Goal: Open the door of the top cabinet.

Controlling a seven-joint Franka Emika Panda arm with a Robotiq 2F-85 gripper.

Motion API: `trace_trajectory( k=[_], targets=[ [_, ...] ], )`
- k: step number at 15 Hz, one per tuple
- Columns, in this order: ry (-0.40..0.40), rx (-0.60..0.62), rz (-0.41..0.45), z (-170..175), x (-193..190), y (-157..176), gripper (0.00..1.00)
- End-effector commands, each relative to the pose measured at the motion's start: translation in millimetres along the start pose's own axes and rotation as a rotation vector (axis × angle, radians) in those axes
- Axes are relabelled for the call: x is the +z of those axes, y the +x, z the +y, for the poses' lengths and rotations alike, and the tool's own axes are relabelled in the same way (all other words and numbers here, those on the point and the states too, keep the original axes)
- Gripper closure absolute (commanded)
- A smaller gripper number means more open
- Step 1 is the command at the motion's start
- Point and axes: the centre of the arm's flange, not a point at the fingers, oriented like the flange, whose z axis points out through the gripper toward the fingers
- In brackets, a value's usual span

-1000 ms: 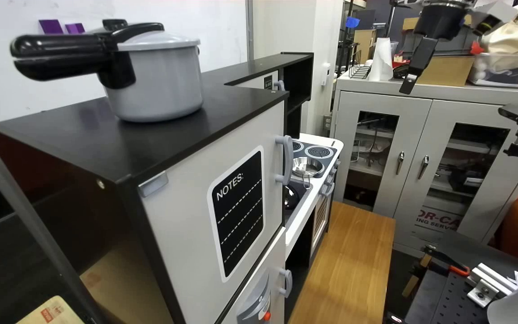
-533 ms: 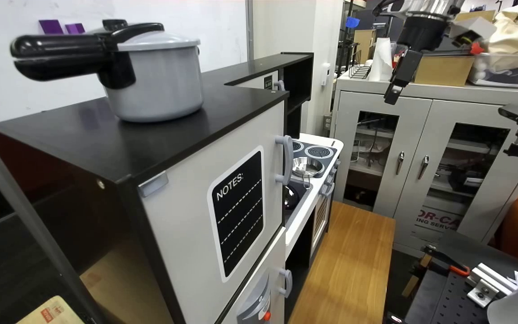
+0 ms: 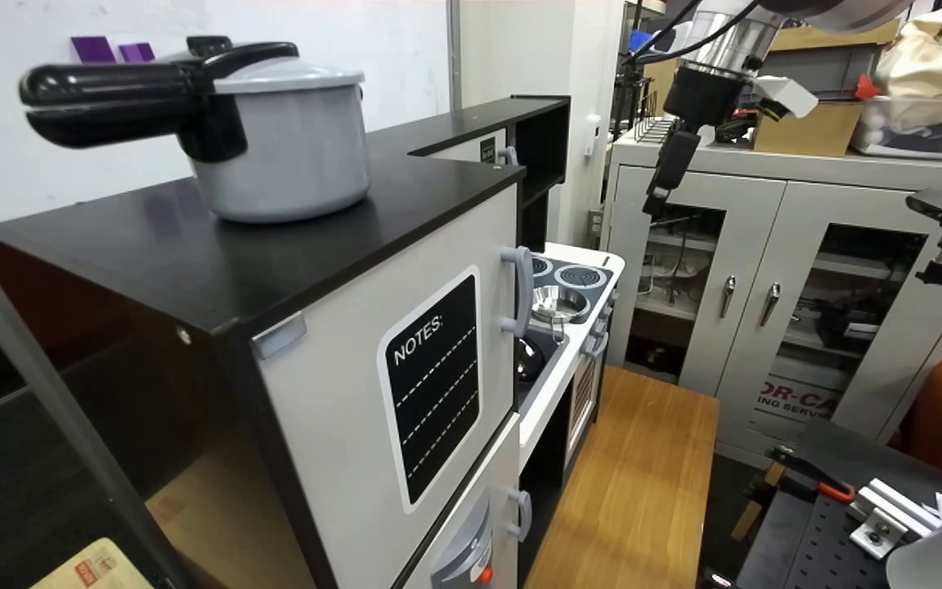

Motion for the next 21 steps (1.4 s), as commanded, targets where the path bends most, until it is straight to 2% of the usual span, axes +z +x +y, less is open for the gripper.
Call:
trace_trajectory(
  k=[1, 7, 11, 16, 19, 21],
  targets=[
    [0.001, -0.002, -0.006, -1, 4, 2, 0.0],
    [-0.001, 0.0, -0.001, -1, 0, 0, 0.0],
    [-0.009, -0.008, 0.133, -4, -8, 6, 0.0],
    [0.037, 0.009, 0.273, -10, -11, 13, 0.0],
    [0.067, 0.011, 0.297, -14, -5, 14, 0.0],
    [0.119, -0.007, 0.258, -18, -6, 14, 0.0]
  ],
)
